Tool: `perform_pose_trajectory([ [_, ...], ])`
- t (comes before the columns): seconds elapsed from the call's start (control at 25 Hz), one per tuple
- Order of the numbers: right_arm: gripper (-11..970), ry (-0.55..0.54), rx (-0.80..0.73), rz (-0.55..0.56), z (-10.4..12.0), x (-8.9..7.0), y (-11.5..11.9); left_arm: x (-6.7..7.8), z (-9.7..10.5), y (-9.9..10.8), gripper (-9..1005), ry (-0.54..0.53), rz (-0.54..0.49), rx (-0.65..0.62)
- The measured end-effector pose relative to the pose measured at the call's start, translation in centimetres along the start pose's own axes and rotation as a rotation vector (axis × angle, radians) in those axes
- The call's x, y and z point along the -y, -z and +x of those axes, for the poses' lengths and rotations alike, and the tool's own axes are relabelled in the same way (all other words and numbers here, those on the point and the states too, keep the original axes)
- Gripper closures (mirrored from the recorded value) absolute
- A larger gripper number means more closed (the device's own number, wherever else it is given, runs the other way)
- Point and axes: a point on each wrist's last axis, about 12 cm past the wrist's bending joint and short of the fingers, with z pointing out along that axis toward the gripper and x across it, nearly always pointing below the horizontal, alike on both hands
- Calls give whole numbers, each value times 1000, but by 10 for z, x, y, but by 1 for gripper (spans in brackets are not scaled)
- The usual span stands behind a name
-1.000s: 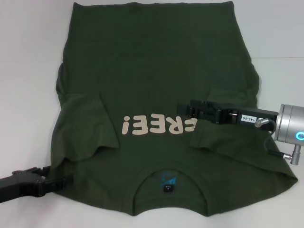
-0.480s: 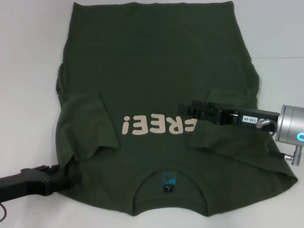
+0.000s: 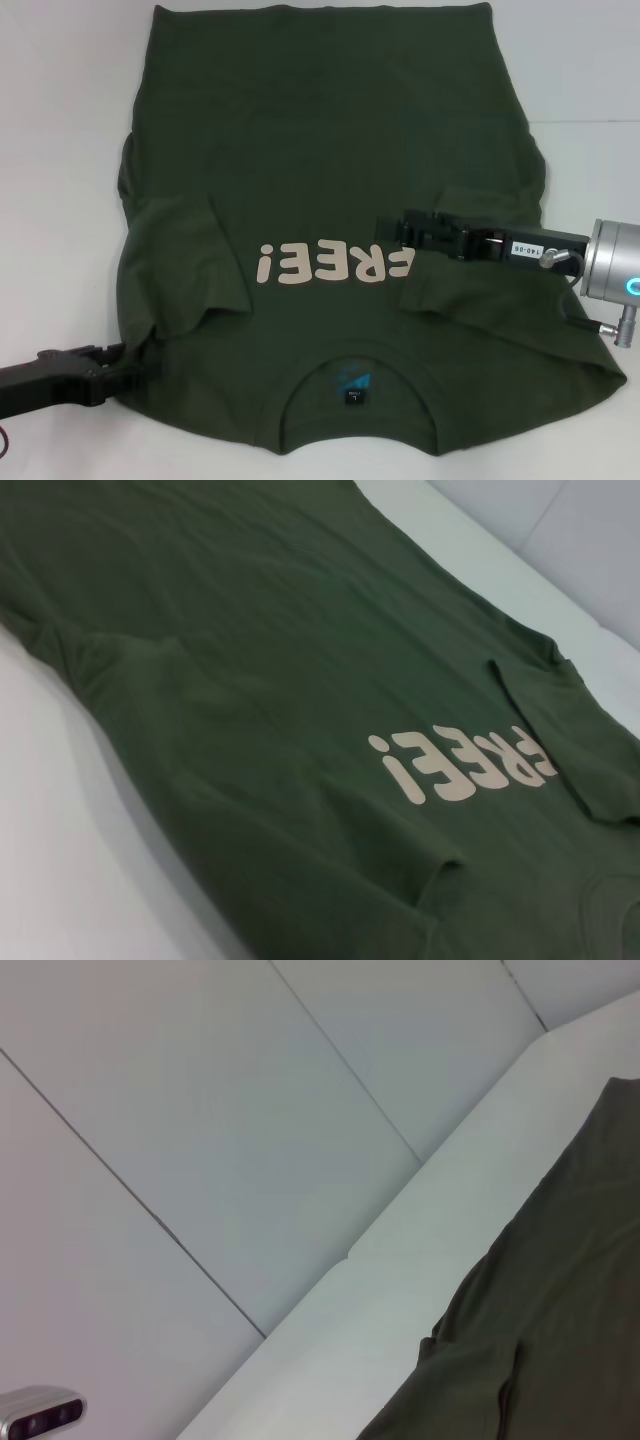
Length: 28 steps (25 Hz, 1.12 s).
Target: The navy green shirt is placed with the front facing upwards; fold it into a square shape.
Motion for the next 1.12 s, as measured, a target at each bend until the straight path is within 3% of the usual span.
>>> perform_pose_trajectory([
  [0.28,63,0,10,1,-2,0,1,-2,-1,0,384,-10,-23,-13],
  [0.36,63,0,10,2,-2,0,1,-3,-1,0,613,-9,-28,-13],
  [1.0,63,2,13,6,-3,1,2,-2,-5,-1,962,-9,-19,-36],
  [1.12,63,-7,-3,21,-4,4,8,2,-8,2,962,-5,23,-40],
])
